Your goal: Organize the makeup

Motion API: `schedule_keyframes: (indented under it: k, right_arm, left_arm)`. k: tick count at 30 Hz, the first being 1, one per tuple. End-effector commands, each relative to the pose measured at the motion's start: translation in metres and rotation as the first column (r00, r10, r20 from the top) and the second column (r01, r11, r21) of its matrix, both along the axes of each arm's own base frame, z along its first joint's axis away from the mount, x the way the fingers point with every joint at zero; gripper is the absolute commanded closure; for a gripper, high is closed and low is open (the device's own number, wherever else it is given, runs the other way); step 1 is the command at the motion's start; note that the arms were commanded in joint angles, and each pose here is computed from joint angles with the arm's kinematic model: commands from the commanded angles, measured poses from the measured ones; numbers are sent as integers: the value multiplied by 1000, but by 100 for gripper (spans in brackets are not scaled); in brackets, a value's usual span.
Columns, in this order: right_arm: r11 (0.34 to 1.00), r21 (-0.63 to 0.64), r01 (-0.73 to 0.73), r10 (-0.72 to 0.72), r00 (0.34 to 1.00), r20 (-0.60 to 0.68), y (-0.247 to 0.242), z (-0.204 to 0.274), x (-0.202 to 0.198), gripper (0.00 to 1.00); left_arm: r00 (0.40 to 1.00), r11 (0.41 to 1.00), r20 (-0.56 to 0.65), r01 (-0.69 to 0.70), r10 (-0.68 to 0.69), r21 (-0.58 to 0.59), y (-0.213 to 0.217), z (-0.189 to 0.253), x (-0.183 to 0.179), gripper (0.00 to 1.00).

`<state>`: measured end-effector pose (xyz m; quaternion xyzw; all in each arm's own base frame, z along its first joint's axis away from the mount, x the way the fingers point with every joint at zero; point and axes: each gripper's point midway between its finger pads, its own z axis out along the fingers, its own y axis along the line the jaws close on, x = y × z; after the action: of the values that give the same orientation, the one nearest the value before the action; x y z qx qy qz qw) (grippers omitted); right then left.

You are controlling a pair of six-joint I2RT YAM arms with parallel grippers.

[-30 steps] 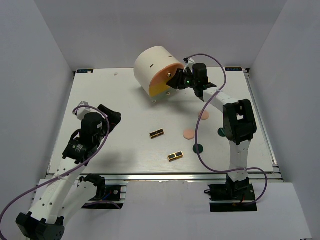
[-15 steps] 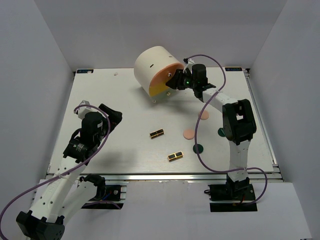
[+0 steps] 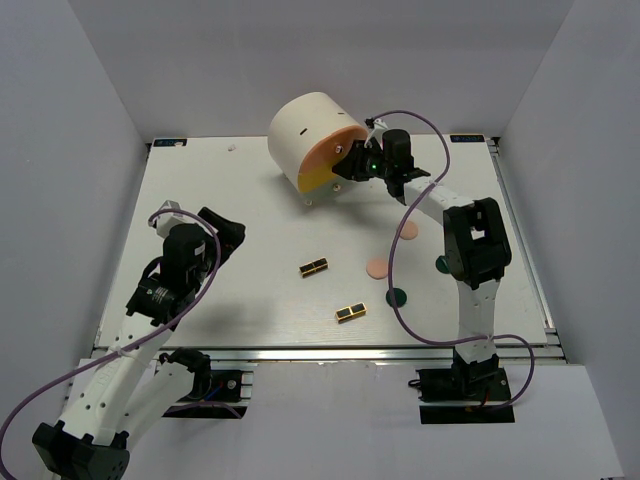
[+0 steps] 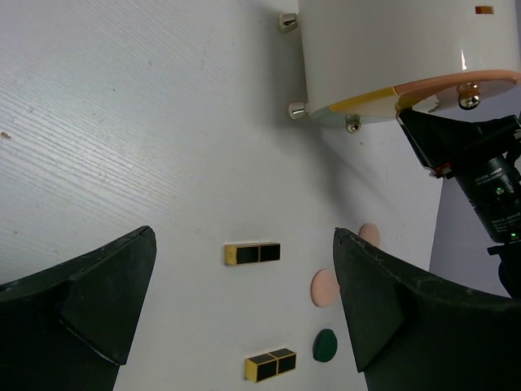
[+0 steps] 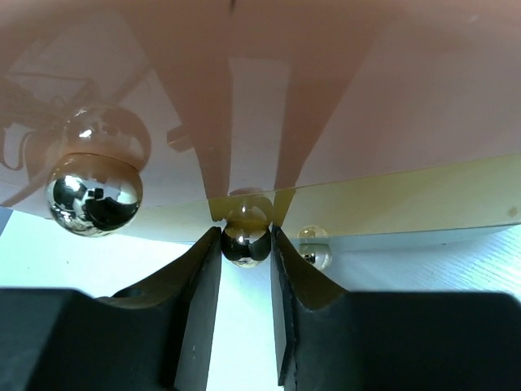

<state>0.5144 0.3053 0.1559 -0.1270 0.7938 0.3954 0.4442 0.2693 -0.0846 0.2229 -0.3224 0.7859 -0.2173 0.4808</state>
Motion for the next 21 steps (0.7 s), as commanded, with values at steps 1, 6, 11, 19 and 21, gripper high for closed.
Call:
schedule_keyframes:
  k: [1, 6, 11, 19, 21]
  right_arm:
    - [1000, -3, -18, 19, 997, 73, 1, 16, -1, 84]
    - [1000, -16, -16, 16, 999, 31, -22, 6, -37, 86]
    - [1000, -18, 2, -1, 999, 32, -43, 14, -68, 81]
    - [999, -39, 20, -20, 1000, -2, -58, 5, -95, 69]
    - [999, -43, 17, -17, 1000, 2, -58, 6, -94, 61]
  left_arm:
    - [998, 999, 38, 47, -46, -22, -10, 11, 3, 2]
    - [969, 969, 73, 241, -236, -55, -47, 5, 12, 2]
    - [906, 903, 11, 422, -423, -79, -84, -23, 16, 2]
    - [781, 783, -105, 621, -616, 26, -116, -58, 16, 2]
    - [735, 731, -104, 677, -669, 80, -128, -66, 14, 2]
